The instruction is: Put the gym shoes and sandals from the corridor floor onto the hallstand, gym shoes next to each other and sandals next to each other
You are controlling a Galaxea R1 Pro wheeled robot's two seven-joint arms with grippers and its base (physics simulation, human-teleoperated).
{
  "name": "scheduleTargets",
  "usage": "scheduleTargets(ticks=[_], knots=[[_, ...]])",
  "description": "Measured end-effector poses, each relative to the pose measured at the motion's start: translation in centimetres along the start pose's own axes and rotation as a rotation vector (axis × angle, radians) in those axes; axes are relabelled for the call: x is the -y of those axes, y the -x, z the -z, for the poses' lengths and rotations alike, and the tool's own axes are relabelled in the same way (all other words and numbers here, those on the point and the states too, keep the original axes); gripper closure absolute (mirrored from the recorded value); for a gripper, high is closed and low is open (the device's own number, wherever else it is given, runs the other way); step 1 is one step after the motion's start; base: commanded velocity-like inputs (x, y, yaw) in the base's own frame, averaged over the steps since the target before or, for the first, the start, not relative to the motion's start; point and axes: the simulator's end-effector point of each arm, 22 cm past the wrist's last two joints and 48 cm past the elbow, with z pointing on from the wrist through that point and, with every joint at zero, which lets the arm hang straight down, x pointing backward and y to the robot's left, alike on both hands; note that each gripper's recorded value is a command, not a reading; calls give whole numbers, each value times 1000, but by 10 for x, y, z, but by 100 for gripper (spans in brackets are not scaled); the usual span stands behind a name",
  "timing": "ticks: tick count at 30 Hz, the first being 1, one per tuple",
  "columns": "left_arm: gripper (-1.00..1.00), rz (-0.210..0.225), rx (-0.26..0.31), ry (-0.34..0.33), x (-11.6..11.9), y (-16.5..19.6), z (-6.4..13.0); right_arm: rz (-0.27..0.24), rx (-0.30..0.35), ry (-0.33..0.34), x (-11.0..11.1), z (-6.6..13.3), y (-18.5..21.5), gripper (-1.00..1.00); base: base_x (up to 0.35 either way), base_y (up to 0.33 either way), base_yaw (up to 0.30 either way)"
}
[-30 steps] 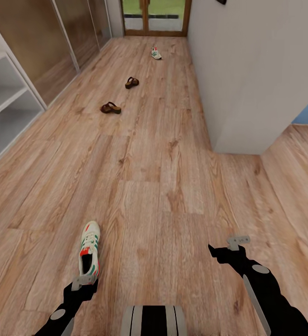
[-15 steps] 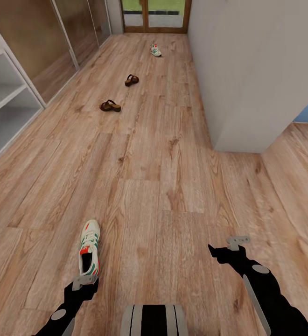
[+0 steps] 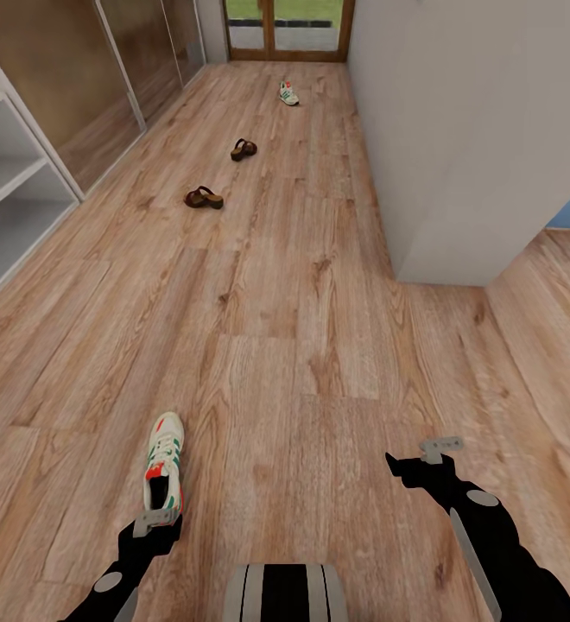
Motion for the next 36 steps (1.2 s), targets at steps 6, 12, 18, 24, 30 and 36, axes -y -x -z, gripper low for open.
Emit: scheduleTargets(ticks=[6, 12, 18, 24, 30, 36], knots=[[-100, 0, -3, -2, 1, -1, 0, 0, 0, 0, 0, 0, 0, -100, 21, 23, 0], [-100, 1, -3, -2, 1, 0, 0, 0, 0, 0, 0, 0, 0, -100, 80, 116, 0], [-100, 0, -1, -3, 1, 0, 0, 0, 0, 0, 0, 0, 0, -100, 25, 37, 0], [-100, -1, 0, -3, 1, 0, 0, -1, 0, 1, 0, 0, 0, -100, 8, 4, 0], [-100, 0, 1, -3, 1, 1, 0, -1, 0, 0, 0, 0, 0, -100, 76, 1, 0], [100, -5, 4, -7, 3, 2, 0, -1, 0, 1, 0, 0, 0, -100, 15, 0, 0]])
